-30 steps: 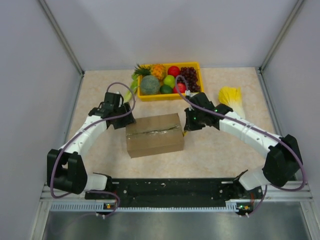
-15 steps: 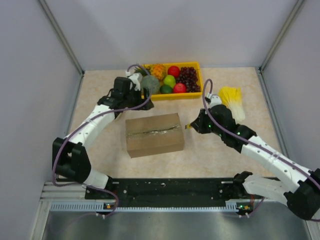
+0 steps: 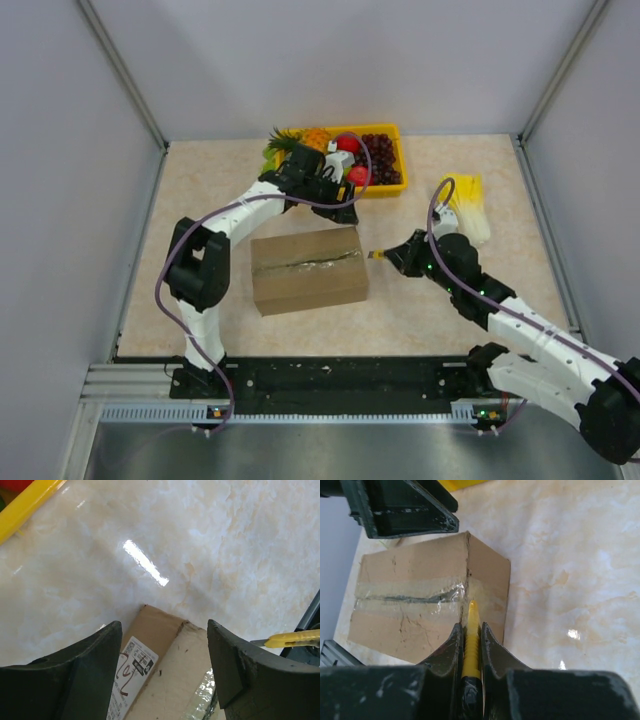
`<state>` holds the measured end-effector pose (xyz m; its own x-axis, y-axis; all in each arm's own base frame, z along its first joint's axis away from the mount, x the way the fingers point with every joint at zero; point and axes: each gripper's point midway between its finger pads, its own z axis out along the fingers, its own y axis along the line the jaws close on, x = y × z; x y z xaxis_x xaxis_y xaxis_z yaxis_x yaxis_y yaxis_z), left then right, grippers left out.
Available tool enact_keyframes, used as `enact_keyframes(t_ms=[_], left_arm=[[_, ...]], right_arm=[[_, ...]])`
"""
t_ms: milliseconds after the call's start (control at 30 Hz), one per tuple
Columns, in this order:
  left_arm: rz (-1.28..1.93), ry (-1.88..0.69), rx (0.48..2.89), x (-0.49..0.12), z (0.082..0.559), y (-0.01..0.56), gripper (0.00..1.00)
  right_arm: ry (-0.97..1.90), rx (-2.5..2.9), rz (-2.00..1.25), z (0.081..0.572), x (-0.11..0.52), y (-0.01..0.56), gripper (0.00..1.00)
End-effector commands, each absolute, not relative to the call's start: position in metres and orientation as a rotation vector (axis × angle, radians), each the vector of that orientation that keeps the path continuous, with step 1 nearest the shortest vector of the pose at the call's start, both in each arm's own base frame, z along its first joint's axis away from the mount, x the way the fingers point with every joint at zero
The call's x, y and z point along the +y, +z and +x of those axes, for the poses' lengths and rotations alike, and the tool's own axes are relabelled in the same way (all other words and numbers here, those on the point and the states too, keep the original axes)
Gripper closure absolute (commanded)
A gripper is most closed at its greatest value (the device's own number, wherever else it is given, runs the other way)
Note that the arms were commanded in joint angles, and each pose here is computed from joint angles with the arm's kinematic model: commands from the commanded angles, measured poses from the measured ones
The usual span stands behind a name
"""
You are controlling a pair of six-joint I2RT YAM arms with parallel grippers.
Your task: Unpack the express box
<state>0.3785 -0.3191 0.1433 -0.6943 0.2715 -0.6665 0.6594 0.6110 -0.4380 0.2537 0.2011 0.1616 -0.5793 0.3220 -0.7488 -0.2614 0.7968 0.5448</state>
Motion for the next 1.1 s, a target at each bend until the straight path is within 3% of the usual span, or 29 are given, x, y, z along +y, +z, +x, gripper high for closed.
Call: enact_keyframes(t_ms=[0,733,1067], left_arm=[[0.852,-0.916,2.274,-0.321,0.381,0.146,0.28],[0.821,-0.833,2.359,-0.304,0.378,0.104,0.53],[0.817,-0.814,2.381,-0.298,0.372,0.096,0.57]], right_arm=[[0.897,1.883,0.128,0.267,0.205,0.197,1.0],[0.922,1.858,0.221,0.287,0.205,0.186,1.0],[0.925,1.864,0.219,0.295,0.209,0.18,1.0]])
